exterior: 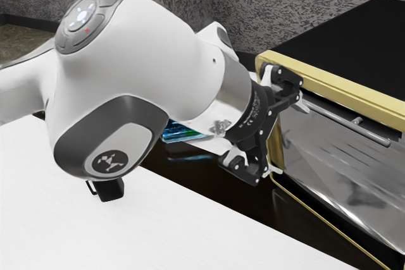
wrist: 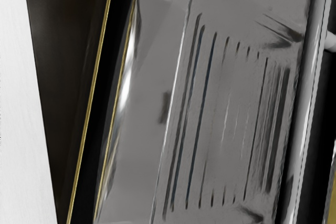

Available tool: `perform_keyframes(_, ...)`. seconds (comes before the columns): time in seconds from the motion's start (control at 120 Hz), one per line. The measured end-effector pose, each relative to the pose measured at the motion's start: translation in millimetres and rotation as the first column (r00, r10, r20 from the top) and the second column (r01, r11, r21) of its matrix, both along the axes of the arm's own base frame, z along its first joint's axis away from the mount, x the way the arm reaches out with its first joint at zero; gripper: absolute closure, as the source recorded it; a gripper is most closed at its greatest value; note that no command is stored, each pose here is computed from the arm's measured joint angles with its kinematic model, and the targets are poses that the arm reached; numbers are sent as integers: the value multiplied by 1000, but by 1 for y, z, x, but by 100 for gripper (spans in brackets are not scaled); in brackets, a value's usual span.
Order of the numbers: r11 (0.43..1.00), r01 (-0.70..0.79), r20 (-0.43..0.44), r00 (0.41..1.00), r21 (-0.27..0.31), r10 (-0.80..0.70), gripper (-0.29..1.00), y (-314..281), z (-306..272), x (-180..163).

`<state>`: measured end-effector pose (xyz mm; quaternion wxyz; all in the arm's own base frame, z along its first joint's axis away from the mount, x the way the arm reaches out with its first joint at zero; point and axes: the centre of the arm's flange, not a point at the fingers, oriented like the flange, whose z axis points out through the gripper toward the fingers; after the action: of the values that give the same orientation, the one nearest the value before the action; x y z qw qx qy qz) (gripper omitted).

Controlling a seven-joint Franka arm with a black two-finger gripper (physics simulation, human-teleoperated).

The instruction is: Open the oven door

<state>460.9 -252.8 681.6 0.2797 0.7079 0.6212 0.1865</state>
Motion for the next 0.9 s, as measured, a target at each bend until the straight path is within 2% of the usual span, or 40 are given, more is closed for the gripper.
perform_keyframes(0.4,998,10,5,1000,61,-10,0,19,-4,50)
perform_keyframes(0.9,993,52,-21,999,109,-50,0,33,-20,79)
